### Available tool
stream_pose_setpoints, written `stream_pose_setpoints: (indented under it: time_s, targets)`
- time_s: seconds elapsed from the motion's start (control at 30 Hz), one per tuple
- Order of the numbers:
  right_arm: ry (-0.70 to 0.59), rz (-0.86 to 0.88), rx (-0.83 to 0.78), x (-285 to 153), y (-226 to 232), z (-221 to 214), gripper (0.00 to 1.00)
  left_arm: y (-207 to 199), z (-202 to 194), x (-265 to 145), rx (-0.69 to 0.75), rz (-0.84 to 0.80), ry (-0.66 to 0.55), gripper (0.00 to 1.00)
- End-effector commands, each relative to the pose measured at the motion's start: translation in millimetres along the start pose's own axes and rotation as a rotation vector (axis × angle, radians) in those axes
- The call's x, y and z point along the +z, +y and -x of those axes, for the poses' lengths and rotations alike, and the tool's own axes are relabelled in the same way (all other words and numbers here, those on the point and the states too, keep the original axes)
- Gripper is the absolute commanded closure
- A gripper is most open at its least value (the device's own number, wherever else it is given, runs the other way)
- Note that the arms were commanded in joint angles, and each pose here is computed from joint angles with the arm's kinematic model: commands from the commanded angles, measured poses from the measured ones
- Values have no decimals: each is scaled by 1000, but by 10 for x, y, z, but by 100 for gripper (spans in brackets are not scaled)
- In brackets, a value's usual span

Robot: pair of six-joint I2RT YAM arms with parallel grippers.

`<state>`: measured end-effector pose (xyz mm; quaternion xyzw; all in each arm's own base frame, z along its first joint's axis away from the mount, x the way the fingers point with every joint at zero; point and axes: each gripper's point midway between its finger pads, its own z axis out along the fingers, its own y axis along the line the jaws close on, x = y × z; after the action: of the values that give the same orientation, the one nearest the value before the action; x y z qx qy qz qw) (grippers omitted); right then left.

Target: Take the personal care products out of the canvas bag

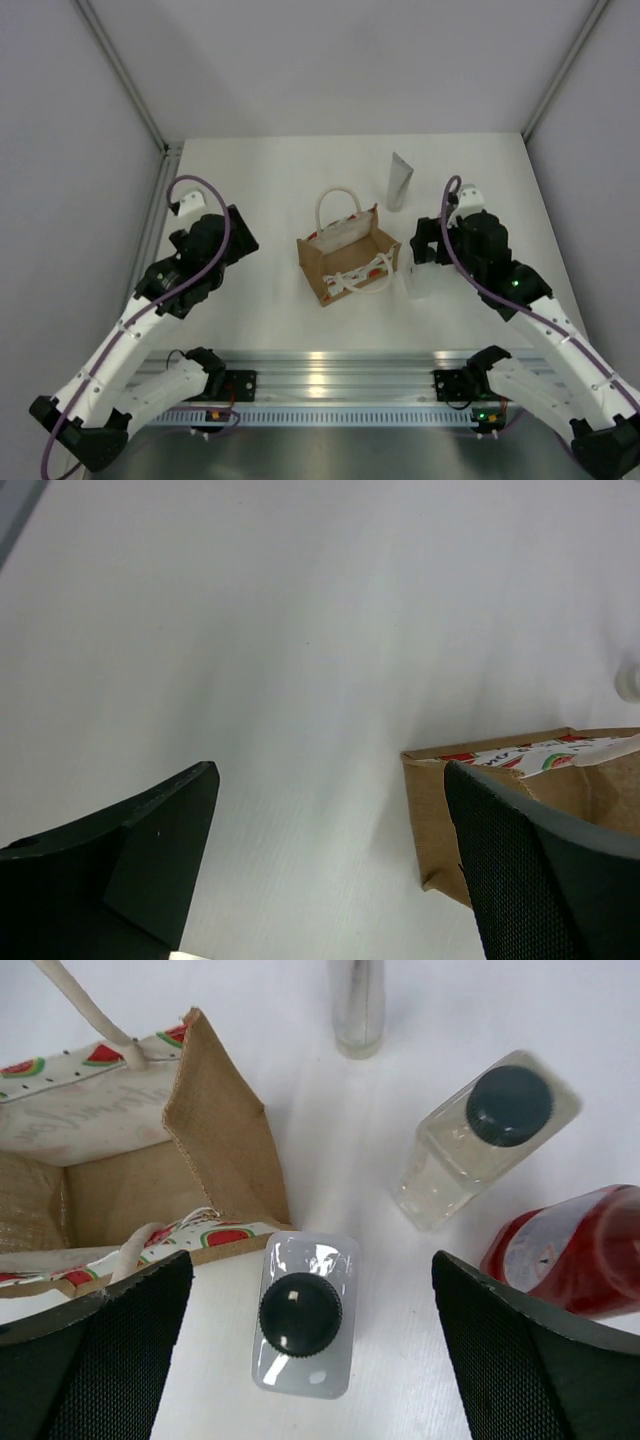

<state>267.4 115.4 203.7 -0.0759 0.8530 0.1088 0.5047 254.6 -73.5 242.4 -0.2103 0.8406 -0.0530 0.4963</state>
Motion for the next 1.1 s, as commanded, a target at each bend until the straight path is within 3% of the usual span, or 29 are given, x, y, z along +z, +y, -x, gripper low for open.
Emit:
stream_pose_setpoints:
  time_s: [0.0, 0.2, 0.53, 1.07]
  targets:
    - [-95, -64, -14, -347, -135, 416, 1, 227, 190, -183, 83, 64, -34, 2]
    - [-99, -201, -33, -637, -402, 503, 1, 530, 353, -366, 175, 129, -108, 2]
    - [-127, -348, -3, -1037, -710, 458, 1, 674, 440, -627, 185, 58, -173, 2]
    - [-207, -384, 29, -1276, -832, 420, 1, 765, 475, -742, 145, 35, -219, 2]
